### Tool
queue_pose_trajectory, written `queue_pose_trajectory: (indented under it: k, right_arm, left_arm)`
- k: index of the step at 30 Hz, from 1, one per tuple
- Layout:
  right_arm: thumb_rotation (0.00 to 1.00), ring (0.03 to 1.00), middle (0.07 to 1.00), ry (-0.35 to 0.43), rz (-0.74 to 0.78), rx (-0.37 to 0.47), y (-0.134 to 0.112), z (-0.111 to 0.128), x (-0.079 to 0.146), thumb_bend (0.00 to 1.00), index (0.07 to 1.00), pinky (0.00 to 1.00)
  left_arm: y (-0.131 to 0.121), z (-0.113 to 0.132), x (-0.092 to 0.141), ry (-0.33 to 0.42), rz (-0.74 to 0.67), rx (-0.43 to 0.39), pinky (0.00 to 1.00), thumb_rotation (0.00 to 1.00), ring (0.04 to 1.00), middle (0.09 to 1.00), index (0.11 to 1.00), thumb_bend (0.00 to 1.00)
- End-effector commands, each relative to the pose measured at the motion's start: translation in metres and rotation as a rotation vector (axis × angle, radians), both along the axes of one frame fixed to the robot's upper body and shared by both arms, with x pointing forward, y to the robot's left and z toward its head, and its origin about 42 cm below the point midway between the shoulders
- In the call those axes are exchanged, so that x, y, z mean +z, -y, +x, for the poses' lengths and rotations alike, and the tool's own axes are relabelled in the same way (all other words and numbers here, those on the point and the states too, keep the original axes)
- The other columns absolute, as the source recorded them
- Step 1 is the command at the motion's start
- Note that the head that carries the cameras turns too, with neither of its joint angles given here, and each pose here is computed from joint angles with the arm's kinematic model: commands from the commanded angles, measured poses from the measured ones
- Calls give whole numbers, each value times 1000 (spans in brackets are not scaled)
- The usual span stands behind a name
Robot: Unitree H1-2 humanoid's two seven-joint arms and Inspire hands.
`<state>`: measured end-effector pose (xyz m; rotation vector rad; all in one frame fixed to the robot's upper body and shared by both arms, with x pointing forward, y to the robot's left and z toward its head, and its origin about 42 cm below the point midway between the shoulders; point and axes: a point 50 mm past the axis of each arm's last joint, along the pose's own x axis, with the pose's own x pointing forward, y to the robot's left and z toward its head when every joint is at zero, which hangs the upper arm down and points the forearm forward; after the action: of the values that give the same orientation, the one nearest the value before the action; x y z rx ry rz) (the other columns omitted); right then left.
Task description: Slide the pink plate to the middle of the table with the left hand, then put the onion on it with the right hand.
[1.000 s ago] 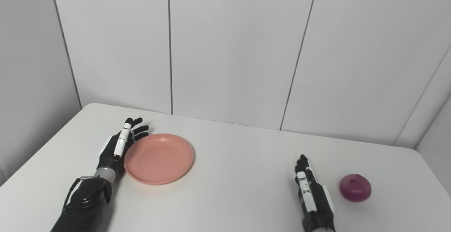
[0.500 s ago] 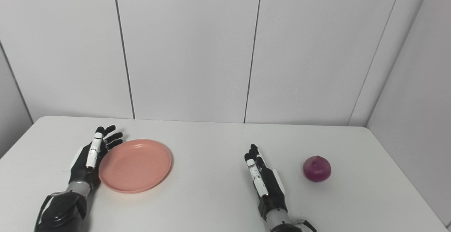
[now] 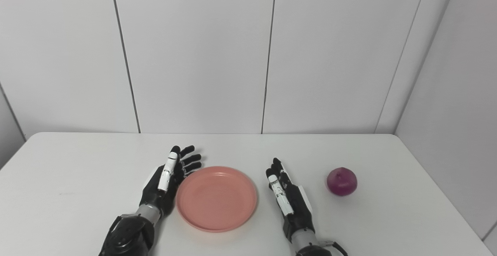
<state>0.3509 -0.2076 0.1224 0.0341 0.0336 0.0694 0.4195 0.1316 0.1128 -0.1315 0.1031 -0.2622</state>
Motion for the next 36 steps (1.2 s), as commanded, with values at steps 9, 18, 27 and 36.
queue_pose_trajectory:
  k: [9,18,27,36]
  right_arm:
    - [825,1000,985,86,-23,31,14,10,12,542,999,1000]
    - [812,1000,985,75,-5,27,12,9,13,516,1000,1000]
    - [823,1000,988,80,-9,32,11,10,11,515,1000,1000]
    - [823,1000,988,72,3,29,11,12,12,535,1000,1000]
  left_arm:
    - [23,0,0,8,31,-2,855,1000,838,818,845,587]
    - [17,2,2,2,37,27,834,1000,829,807,836,589]
    - [7,3,0,8,56,29,817,1000,816,802,835,578]
    - [-1,0,-1,12,58,27,810,1000,807,809,838,576]
